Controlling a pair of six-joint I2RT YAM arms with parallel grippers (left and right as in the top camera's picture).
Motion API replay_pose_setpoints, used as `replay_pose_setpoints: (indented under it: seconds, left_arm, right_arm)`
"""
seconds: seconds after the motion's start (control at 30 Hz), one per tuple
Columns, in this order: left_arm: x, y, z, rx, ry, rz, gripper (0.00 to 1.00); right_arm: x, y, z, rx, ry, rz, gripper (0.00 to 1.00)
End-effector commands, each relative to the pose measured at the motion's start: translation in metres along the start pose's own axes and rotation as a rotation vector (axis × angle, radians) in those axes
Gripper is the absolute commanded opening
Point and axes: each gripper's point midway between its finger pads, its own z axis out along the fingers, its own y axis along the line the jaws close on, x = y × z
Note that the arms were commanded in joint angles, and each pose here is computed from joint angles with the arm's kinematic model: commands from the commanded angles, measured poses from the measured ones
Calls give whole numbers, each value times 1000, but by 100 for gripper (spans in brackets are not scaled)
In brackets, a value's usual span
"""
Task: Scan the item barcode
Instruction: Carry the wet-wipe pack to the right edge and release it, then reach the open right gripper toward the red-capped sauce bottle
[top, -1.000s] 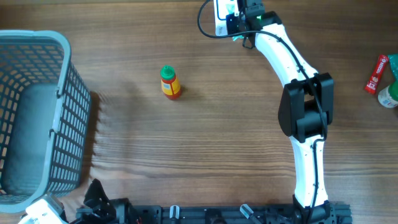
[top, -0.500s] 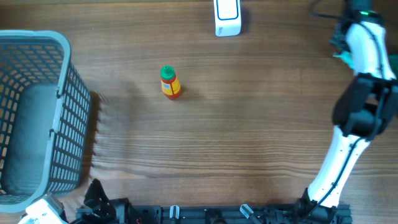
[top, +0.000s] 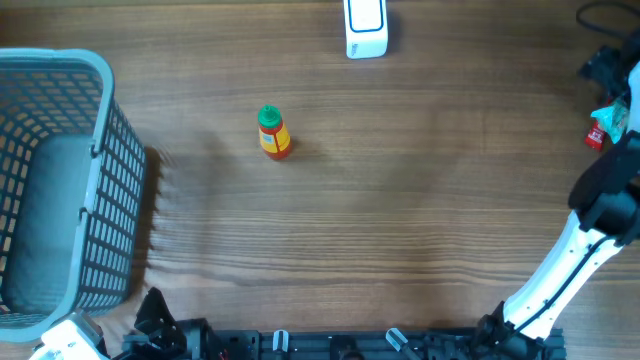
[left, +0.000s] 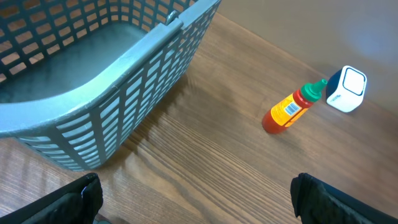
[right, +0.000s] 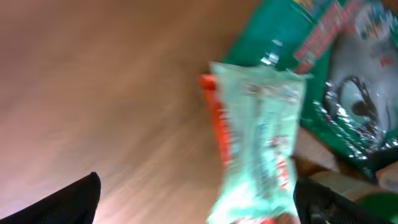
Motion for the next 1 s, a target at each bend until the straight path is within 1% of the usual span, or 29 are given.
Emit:
replay_pose_setpoints:
  seconds: [0.0,0.07,0.1,0.2,0.23,0.27,0.3,0.33,0.4,0.43,0.47,0.5,0.53,0.57,0.6,0.67,0.73,0.8,0.87,0.97]
  left_arm:
    - [-1,0,-2,0,-12,11,100]
    - [-1,0,-2,0,-12,11,100]
    - [-1,0,-2,0,-12,11,100]
    - [-1,0,-2,0,-12,11,100]
    - [-1,0,-2,0,-12,11,100]
    - [-1,0,-2,0,-12,11,100]
    - [-1,0,-2,0,-12,11,100]
    - [-1,0,-2,0,-12,11,100]
    - [-1,0,-2,0,-12,11,100]
    - [-1,0,-2,0,-12,11,100]
    - [-1,0,-2,0,-12,11,100]
    - [-1,0,-2,0,-12,11,100]
    - [-1,0,-2,0,-12,11,100]
    - [-1,0,-2,0,-12,11,100]
    - [-1,0,-2,0,-12,11,100]
    - [-1,0,-2,0,-12,11,100]
    - [-1,0,-2,0,-12,11,100]
    - [-1,0,-2,0,-12,11,100]
    - [-1,0,-2,0,-12,11,100]
    - [-1,0,-2,0,-12,11,100]
  right_arm:
    - [-27,73,-110,-267,-146,-44,100]
    - [-14,116,-145,-380,-151,-107,100]
    - [1,143,-162,-448,-134,-140,100]
    - [40,191,-186,-558,-25,-91,100]
    - [58,206,-193,-599,45,-48,100]
    - [85,224,-204,-639,153,5,100]
    - [102,236,-213,-669,219,21,100]
    - [122,250,-224,-706,279,-3,100]
    - [154,273,-241,-735,330,-61,100]
    - [178,287,-247,-744,375,-95,100]
    - [196,295,-251,-751,429,-89,100]
    - [225,308,-258,-774,539,-79,100]
    - [258,326,-267,-838,658,-111,100]
    - [278,338,-273,-883,729,-141,100]
    - [299,349,-276,-914,812,-159,100]
    - [334,364,-269,-903,965,-132,100]
    - [357,375,-260,-902,1068,-118,99]
    - [379,386,-260,-946,1151,-150,99]
    - [405,389,-256,-930,1211,-175,100]
    - [418,392,-249,-906,1212,-188,100]
